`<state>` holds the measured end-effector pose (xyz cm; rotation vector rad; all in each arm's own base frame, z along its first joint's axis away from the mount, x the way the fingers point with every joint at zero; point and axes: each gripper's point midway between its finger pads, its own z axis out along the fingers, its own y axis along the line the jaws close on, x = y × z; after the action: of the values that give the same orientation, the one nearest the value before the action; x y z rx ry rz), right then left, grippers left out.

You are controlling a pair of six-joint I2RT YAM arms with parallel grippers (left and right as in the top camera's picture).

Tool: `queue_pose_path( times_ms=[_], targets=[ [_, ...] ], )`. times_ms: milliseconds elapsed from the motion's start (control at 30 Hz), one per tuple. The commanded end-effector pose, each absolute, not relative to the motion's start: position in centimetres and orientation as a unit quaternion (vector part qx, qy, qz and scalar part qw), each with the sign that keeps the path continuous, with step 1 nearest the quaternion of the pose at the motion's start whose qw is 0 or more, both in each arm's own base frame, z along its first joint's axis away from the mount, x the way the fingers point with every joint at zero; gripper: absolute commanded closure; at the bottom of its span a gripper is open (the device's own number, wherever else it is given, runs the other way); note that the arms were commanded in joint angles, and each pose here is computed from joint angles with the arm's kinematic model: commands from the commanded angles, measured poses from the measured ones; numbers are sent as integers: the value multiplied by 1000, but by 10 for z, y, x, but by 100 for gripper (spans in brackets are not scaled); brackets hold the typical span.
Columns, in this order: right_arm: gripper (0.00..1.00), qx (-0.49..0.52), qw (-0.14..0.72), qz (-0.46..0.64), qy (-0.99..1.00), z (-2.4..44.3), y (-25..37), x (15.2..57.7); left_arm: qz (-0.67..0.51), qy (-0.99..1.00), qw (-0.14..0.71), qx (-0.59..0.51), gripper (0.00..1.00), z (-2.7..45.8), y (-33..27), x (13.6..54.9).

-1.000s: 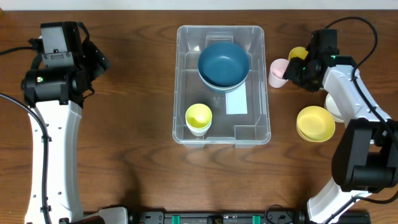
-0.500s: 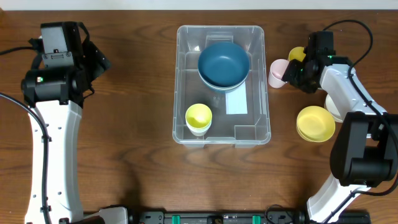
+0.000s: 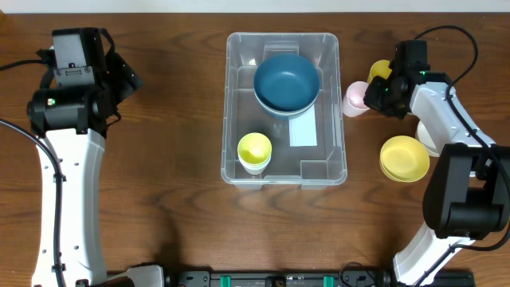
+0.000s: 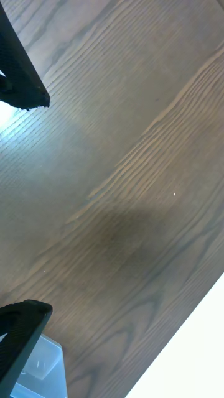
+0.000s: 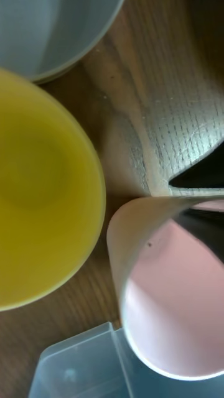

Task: Pack container
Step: 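Return the right gripper to the cups and grasp the pink cup, then carry the pink cup and set it in the container behind the yellow cup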

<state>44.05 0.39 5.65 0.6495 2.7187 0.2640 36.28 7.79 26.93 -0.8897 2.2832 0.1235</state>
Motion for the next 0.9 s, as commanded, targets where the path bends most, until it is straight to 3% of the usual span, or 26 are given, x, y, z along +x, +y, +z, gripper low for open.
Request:
queue_pose_path(
  times_ms=[0,400,600,867],
  targets=[
    [96,222,158,99,957,54,11,440,52,873,344,-341,2,276,80,363],
    [99,186,149,112,965,65,18,429,52,873,344,-341,2,276,80,363],
    [99,166,207,116,957,132,18,417,52,873,344,-341,2,276,80,363],
    [99,154,285,120,938,227,20,369,52,873,344,-341,2,276,80,363]
  ],
)
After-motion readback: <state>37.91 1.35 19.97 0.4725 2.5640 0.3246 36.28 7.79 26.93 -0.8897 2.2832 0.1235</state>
